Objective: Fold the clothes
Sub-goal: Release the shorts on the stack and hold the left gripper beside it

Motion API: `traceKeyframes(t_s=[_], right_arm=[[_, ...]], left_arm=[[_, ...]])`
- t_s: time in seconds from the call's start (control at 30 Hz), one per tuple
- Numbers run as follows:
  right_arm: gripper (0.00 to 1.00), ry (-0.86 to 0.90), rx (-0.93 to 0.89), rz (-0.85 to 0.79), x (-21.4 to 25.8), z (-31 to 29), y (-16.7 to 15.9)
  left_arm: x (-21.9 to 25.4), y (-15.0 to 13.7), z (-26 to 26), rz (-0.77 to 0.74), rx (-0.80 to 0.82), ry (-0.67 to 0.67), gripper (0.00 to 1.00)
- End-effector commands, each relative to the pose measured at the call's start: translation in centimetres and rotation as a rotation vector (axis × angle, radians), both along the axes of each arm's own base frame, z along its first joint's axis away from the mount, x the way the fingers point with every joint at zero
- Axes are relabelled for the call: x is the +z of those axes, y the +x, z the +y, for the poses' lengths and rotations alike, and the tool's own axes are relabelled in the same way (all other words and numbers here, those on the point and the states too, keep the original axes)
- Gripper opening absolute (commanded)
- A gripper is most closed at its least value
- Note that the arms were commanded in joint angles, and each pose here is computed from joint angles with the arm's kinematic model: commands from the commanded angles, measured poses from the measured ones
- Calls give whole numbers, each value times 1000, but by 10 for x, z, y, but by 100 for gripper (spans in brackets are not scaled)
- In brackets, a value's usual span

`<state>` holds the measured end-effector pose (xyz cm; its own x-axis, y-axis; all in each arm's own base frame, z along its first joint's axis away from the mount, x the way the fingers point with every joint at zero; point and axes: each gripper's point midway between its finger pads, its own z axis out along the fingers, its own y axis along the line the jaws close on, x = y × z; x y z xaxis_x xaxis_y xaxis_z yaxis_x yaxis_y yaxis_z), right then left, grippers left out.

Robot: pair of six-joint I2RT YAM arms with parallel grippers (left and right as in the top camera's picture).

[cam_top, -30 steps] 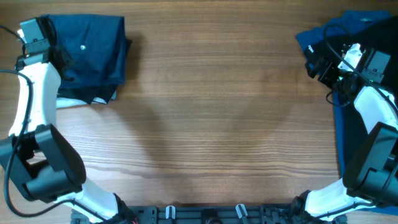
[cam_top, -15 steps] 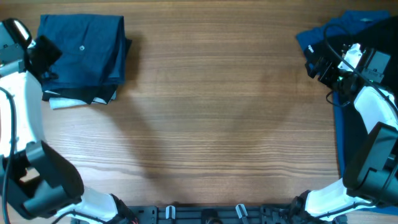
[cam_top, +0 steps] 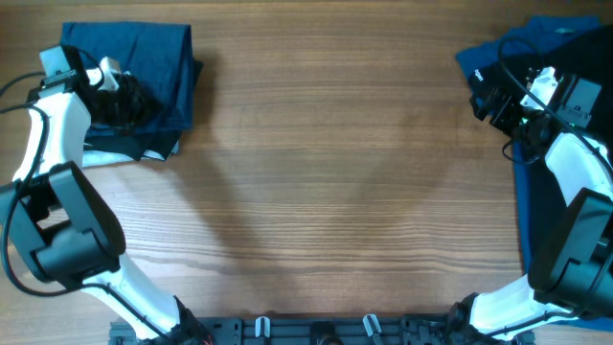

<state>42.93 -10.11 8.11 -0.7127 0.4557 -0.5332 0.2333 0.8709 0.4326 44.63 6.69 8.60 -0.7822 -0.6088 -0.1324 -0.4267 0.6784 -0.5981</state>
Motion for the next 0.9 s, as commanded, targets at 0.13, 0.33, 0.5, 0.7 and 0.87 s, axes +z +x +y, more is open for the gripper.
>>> traceKeyframes(t_s=[0.13, 0.33, 0.5, 0.7, 0.87], right_arm=[[100, -18, -2, -28, 12, -1, 3], [99, -18, -2, -28, 12, -1, 3], [100, -18, -2, -28, 12, -1, 3], [99, -18, -2, -28, 12, -1, 3], [100, -18, -2, -28, 12, -1, 3]], left_arm=[[20, 6, 2, -84, -25, -23, 4], [120, -9, 65, -291, 137, 182, 4], [103, -26, 119, -226, 280, 198, 5], [48, -39, 161, -72, 378, 260, 4], [28, -42, 182, -18, 459, 288, 7]])
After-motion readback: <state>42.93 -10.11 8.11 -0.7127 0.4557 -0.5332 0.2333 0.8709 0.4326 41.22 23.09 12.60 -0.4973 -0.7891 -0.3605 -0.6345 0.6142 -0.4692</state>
